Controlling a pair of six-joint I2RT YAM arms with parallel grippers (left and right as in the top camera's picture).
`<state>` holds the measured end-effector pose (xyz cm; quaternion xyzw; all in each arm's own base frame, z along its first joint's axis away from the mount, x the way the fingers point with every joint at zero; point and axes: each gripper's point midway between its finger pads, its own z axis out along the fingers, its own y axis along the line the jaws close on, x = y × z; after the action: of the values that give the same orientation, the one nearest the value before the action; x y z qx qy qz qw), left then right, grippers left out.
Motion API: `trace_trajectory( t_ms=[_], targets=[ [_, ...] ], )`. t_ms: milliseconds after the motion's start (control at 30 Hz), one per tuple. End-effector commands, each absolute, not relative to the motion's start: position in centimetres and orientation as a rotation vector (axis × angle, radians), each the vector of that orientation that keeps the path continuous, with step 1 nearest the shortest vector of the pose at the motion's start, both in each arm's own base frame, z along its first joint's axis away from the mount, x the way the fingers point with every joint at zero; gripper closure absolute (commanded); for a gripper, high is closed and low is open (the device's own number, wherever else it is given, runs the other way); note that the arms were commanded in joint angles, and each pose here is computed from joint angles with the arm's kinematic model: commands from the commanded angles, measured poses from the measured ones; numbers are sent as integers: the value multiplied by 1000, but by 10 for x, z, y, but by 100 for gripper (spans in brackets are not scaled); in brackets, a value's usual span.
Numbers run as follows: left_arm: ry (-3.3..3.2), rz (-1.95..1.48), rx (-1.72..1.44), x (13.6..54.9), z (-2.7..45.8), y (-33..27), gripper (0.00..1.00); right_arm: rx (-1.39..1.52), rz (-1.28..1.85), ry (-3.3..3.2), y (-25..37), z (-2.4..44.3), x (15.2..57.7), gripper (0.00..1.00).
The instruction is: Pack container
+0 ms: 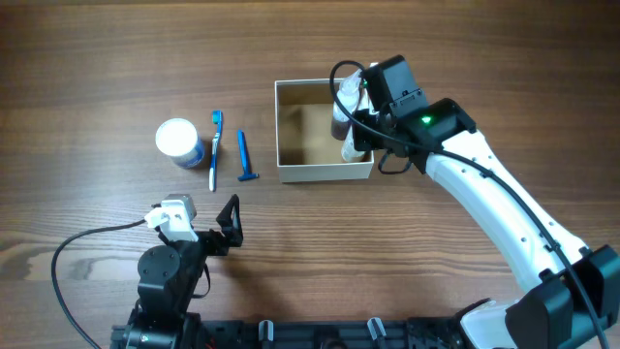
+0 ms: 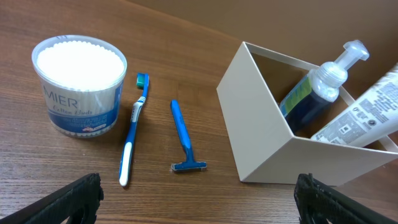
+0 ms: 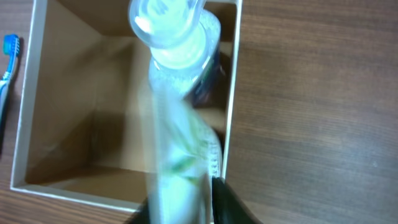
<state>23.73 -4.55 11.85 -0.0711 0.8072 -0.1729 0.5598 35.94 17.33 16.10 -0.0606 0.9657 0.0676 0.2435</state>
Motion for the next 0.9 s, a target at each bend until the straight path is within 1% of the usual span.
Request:
trace_trajectory(
  t_ms=[0, 67, 167, 300, 367, 467, 533, 600, 667, 767, 867],
  targets=[
    [1897, -402, -172, 238, 118, -44, 0, -149, 213, 2589, 173, 183, 359, 28],
    [1897, -402, -172, 238, 118, -44, 0, -116, 259, 2526, 170, 210, 353, 13],
    [1897, -402, -172, 238, 118, -44, 0, 10, 230, 2394, 134, 261, 341, 1],
    [1897, -402, -172, 238, 118, -44, 0, 331, 160, 2278, 60, 299, 322, 0],
    [1897, -402, -172, 238, 118, -44, 0, 458, 127, 2265, 30, 301, 313, 0],
    [1886, -405, -171, 238, 121, -44, 0, 646, 53, 2299, -10, 286, 302, 0],
    [1879, -406, -169, 239, 122, -44, 0, 695, 16, 2332, -22, 276, 300, 0],
    [1904, -410, -168, 237, 117, -45, 0, 704, 2, 2358, -23, 269, 302, 0],
    [1892, -460, -130, 237, 122, -54, 0, 707, -5, 2377, -23, 263, 305, 0],
    [1858, -472, -118, 237, 139, -55, 0, 712, -18, 2406, -23, 254, 310, 0],
    [1839, -362, -203, 237, 176, -34, 0, 717, -33, 2441, -23, 243, 315, 0]
  ],
)
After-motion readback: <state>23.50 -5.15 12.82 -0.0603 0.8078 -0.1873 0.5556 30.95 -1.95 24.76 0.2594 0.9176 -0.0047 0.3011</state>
